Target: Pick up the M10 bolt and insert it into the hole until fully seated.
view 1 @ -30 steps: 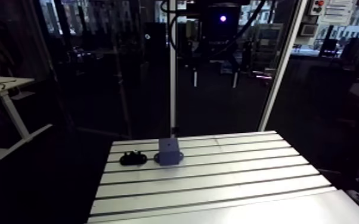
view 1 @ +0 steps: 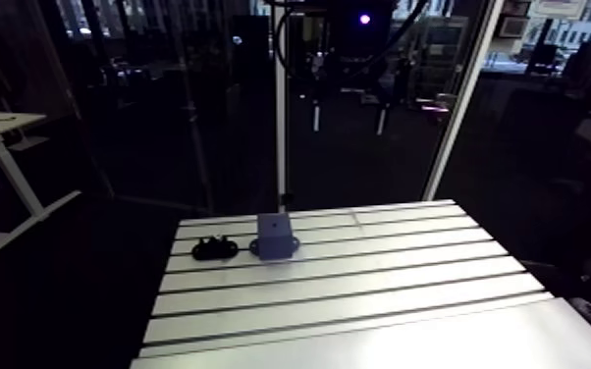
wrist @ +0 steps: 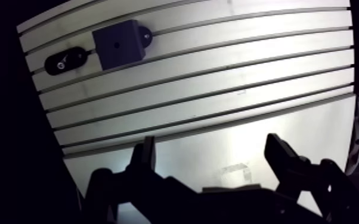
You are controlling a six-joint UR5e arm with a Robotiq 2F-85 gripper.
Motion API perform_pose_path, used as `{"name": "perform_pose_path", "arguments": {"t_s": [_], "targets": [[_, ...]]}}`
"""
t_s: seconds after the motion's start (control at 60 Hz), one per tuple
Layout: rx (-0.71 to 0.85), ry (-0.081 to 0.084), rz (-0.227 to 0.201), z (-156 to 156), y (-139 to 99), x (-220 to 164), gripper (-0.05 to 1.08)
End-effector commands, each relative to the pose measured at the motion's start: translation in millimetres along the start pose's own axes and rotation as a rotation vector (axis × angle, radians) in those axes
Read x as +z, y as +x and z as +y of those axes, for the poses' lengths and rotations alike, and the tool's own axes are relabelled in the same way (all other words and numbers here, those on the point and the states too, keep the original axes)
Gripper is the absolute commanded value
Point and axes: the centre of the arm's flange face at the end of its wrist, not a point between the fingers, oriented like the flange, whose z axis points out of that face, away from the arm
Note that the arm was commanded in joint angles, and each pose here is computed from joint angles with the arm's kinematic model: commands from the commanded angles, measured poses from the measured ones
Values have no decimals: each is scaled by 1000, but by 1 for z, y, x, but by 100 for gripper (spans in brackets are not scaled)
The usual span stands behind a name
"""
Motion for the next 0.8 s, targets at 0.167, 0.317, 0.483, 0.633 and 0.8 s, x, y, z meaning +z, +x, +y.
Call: {"name": "perform_pose_path", "arguments": {"t_s": [0.167, 0.317, 0.483, 0.633, 0.8], "targets": [[-2, 5, 14, -2, 3, 0, 1], [-13, 5, 17, -7, 8, 6, 1], [-76, 5, 25, -42, 11, 20, 1], [-131, 2, 23, -77, 11, 33, 1], [-171, 6, 41, -106, 12, 45, 1]]}}
